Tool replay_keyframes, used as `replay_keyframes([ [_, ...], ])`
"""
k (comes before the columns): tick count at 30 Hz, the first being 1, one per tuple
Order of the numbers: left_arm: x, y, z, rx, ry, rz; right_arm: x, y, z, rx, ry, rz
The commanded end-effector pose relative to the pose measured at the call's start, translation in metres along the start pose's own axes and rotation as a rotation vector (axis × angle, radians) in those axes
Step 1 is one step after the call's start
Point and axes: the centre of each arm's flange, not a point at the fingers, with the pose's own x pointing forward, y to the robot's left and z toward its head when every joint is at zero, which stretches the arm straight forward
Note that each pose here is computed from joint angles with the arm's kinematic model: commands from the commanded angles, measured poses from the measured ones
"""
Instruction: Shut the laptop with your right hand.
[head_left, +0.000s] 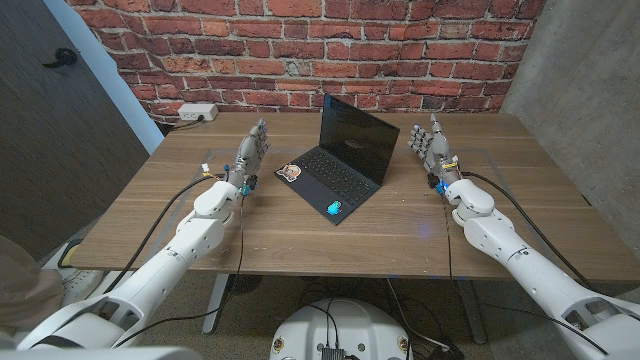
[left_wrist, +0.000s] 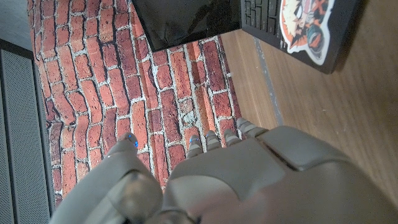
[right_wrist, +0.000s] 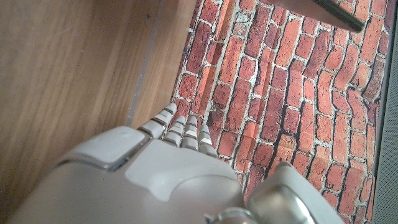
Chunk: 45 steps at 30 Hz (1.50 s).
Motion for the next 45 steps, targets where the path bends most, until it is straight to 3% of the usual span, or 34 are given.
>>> replay_keyframes([
  [1, 0.004, 0.003, 0.003, 0.001, -0.012, -0.010, 0.001, 0.005, 0.000, -0.003, 0.003, 0.012],
  [10, -0.003, 0.010, 0.004, 0.005, -0.011, 0.005, 0.000, 0.014, 0.007, -0.031, -0.031, 0.031],
  [14, -0.006, 0.015, 0.002, 0.031, -0.014, 0.001, 0.001, 0.018, 0.012, -0.102, -0.065, 0.047],
  [21, -0.007, 0.003, -0.005, 0.022, 0.000, -0.017, -0.007, 0.022, 0.024, -0.154, -0.093, 0.073],
  [28, -0.013, 0.002, -0.013, 0.060, 0.042, -0.020, -0.009, 0.026, 0.031, -0.161, -0.130, 0.077],
  [32, -0.017, 0.002, -0.012, 0.081, 0.044, -0.022, -0.011, 0.030, 0.032, -0.193, -0.143, 0.074],
  [38, -0.025, 0.000, -0.011, 0.128, 0.064, -0.030, -0.018, 0.032, 0.024, -0.149, -0.131, 0.091],
  [45, -0.033, -0.003, -0.011, 0.104, 0.071, -0.066, -0.027, 0.035, 0.023, -0.154, -0.114, 0.100],
])
